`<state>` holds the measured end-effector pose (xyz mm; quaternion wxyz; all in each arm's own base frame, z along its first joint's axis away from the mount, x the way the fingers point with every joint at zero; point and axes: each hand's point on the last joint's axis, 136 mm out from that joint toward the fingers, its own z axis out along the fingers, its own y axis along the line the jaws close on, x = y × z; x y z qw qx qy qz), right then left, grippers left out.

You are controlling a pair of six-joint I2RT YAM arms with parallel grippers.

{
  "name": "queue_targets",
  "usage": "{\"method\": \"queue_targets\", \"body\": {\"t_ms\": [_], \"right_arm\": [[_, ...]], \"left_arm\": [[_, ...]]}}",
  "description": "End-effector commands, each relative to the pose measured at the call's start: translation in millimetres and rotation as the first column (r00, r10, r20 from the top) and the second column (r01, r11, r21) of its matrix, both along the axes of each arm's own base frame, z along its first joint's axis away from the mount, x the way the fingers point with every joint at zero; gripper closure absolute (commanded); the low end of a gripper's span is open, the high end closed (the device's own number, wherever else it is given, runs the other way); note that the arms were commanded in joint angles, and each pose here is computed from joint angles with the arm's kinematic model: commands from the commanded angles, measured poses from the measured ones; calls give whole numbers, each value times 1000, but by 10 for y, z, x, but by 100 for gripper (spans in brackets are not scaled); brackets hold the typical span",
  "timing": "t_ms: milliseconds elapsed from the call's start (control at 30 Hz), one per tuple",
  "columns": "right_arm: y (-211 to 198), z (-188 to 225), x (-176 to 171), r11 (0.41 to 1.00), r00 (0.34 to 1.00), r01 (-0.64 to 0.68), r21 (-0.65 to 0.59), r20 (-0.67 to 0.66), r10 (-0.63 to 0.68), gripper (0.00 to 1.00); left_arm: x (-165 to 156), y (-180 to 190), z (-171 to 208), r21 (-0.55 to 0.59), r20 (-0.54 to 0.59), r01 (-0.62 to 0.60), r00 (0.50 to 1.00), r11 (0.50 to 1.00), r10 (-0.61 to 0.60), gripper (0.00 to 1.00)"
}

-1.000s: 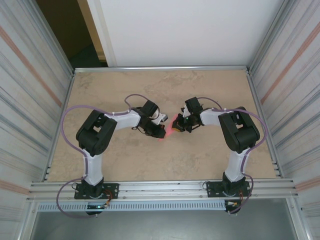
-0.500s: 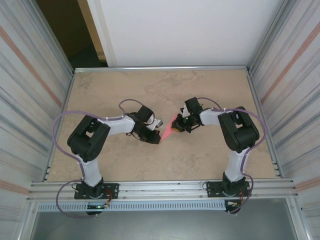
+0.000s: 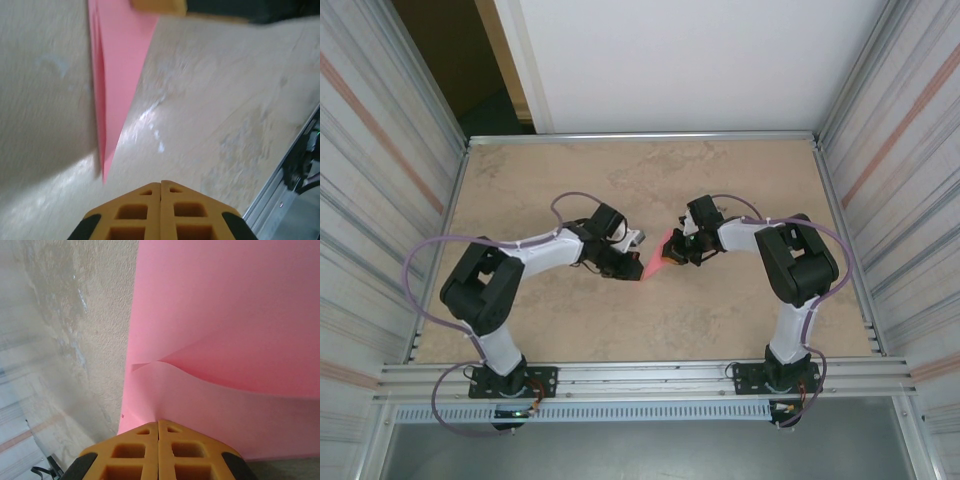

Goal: Fold a paper plane with a square sheet of paper (pick it up from the middle)
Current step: Fold the wing for the fifth time at the center of the table.

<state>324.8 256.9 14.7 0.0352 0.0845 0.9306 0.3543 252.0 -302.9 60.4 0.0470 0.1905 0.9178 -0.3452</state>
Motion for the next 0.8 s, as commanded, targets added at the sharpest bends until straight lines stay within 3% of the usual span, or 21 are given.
{"method": "queue_targets", "body": {"t_ms": [0,267,500,767], "right_arm": [[-111,-176,-224,998,997,1,-70,-75,-6,93],[-95,-113,-182,999,998,6,-44,-65,-8,93],[-145,45,-55,999,1000,18,-34,-12,-19,93],[-243,173,58,992,998,-5,-129,62,13,93]], "left_arm": [[204,-139,12,-40,-26,-58,998,998,57,94],[372,-349,-170,-43,-62,-68,996,997,66,97],[296,-175,-466,87,-114,-96,988,992,106,98],[200,-52,-639,158,-151,-114,979,981,138,98]]}}
